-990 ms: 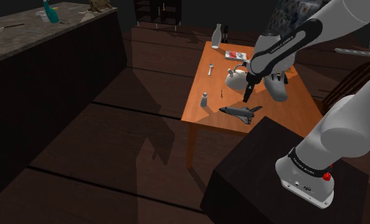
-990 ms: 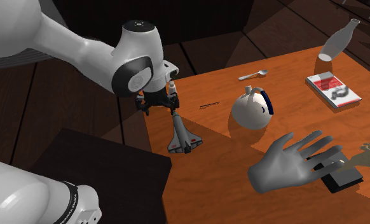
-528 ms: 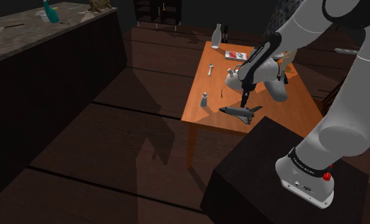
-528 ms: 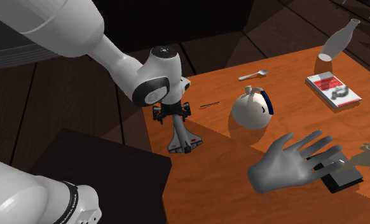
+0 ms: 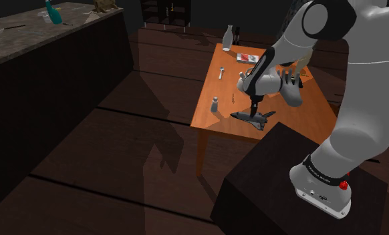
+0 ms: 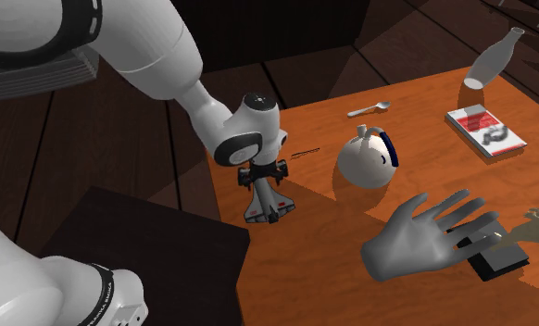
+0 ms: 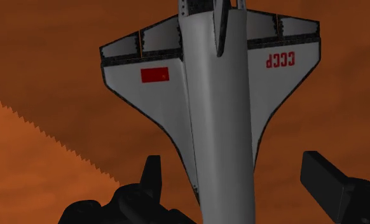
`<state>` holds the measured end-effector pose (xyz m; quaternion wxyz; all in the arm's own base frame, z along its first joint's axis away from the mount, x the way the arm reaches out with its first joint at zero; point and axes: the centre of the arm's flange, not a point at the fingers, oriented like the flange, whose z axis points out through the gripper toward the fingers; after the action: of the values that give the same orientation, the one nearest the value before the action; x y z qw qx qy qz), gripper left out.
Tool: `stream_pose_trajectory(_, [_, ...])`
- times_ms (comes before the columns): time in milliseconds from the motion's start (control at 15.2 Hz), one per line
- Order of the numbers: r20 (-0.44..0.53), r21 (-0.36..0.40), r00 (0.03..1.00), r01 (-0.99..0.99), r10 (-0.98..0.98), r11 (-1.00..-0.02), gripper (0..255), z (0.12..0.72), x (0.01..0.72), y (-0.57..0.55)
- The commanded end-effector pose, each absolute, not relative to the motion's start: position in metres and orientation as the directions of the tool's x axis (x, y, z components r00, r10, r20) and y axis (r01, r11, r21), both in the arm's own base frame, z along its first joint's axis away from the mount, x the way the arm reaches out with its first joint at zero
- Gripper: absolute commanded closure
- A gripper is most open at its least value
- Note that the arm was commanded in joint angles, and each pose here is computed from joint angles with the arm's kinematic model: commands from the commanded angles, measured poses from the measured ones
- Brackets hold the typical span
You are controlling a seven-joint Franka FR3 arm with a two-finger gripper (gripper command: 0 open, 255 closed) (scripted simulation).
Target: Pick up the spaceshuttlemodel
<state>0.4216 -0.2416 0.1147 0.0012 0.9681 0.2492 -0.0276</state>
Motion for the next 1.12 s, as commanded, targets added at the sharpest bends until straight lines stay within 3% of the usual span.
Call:
stream_pose_trajectory(0, [-0.054, -0.012, 0.874, 0.484, 0.484, -0.875, 0, 0.104, 0.422, -0.242])
stream_pose_trajectory(330, [-0.054, -0.012, 0.874, 0.484, 0.484, -0.875, 0, 0.085, 0.422, -0.242])
stream_pose_trajectory(396, [-0.054, -0.012, 0.874, 0.484, 0.484, -0.875, 255, 0.084, 0.422, -0.242])
stream_pose_trajectory(1056, [-0.054, -0.012, 0.874, 0.484, 0.484, -0.875, 255, 0.09, 0.422, -0.242])
